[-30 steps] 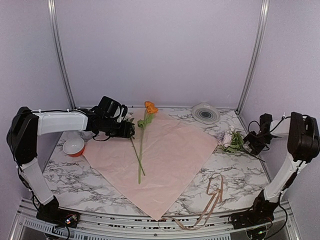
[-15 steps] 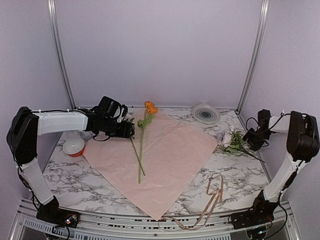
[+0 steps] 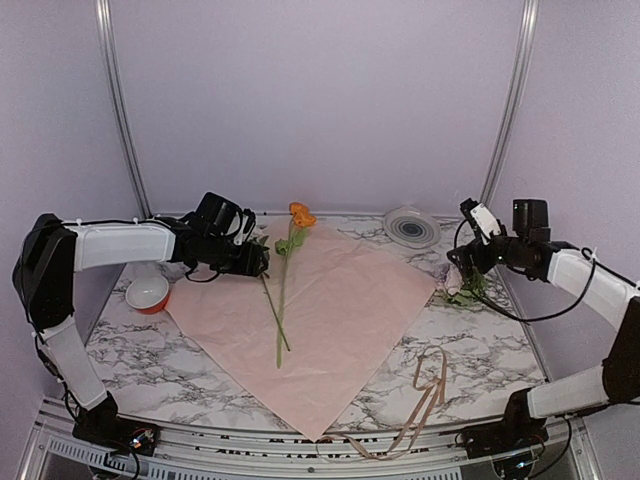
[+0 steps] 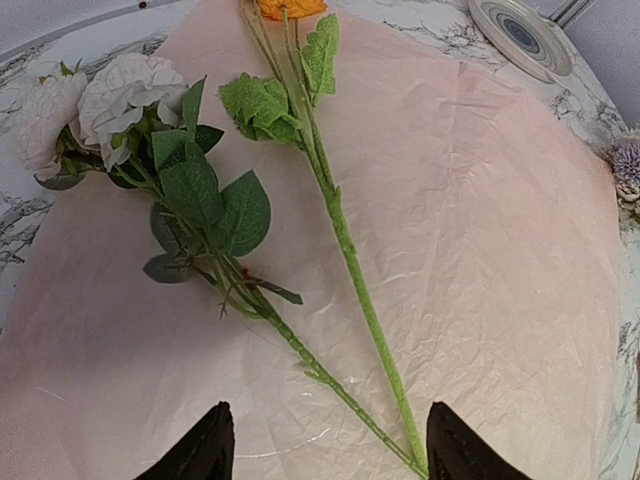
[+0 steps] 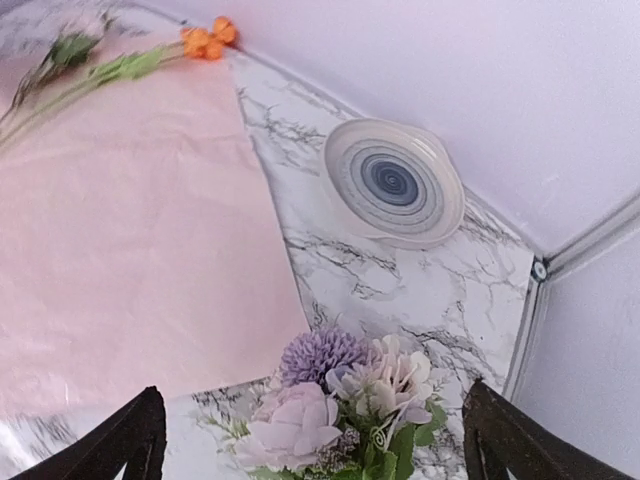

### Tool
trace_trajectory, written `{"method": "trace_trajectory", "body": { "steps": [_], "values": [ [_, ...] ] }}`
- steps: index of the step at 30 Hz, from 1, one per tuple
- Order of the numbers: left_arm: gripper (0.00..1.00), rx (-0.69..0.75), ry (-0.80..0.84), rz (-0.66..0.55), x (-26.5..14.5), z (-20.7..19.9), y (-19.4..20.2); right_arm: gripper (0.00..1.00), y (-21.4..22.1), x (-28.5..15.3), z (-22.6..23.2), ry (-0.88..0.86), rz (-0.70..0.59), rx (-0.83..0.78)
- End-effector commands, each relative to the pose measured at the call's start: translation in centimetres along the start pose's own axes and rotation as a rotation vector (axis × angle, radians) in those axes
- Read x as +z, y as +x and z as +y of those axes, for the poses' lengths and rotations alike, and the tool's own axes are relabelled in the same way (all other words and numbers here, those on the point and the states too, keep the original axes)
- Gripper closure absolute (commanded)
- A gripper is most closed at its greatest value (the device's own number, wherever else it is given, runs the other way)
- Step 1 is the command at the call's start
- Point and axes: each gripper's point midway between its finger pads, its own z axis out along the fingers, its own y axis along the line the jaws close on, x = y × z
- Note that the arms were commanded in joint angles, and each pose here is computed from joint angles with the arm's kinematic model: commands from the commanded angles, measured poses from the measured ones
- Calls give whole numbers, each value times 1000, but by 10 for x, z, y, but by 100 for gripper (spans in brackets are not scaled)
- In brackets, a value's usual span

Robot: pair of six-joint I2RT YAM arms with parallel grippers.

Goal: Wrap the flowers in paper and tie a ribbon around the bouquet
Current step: Pick up the fake flower from the corner of the board.

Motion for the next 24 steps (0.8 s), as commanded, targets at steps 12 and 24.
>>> {"method": "trace_trajectory", "body": {
  "steps": [12, 24],
  "values": [
    [34, 34, -15, -35, -16, 1, -8, 4, 156, 15, -16, -267, 465, -465],
    [34, 42, -27, -36, -16, 4, -8, 19, 178, 40, -41, -207, 551, -542]
  ]
}}
